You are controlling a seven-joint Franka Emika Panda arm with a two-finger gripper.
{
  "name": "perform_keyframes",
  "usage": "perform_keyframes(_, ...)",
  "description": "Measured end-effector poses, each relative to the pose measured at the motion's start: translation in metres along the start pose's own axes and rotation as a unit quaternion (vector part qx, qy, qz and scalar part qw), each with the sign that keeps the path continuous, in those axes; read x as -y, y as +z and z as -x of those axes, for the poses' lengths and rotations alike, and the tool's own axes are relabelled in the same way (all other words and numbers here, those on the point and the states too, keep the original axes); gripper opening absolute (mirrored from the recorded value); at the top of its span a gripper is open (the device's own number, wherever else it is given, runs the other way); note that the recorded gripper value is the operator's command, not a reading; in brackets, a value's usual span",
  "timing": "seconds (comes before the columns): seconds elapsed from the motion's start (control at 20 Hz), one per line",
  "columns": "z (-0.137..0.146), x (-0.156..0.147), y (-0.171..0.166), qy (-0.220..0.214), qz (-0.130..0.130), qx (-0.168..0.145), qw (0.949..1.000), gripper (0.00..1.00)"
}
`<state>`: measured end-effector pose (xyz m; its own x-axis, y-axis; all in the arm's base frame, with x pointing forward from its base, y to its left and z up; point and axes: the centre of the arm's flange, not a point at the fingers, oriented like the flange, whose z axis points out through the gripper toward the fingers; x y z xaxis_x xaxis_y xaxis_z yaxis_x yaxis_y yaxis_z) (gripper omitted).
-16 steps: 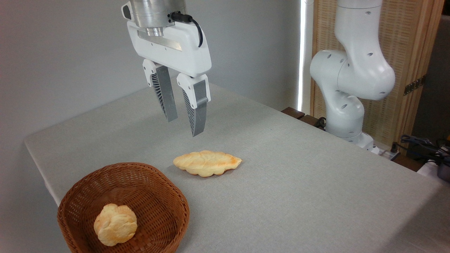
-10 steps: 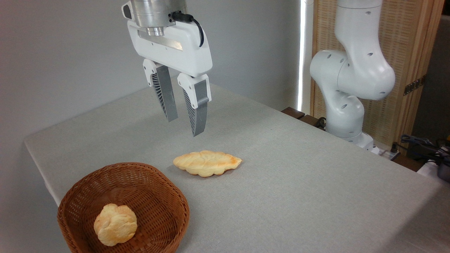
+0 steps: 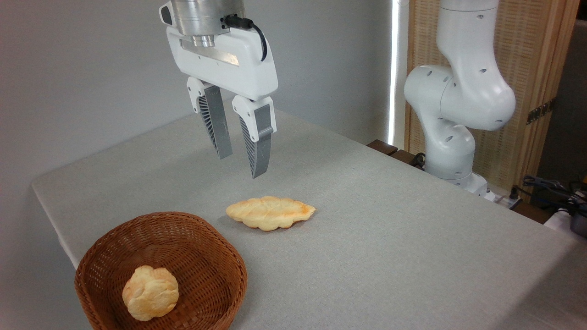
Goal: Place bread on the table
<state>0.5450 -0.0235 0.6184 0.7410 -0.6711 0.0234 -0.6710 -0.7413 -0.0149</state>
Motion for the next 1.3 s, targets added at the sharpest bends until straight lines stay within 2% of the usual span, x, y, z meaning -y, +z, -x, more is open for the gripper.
perform_keyframes(0.9, -0.004, 0.005, 0.003, -0.001, -0.007, -0.008, 0.9999, 1.00)
perform_keyframes(1.3, -0.032, 0.027, 0.024, -0.005, -0.042, -0.051, 0.9978, 1.00)
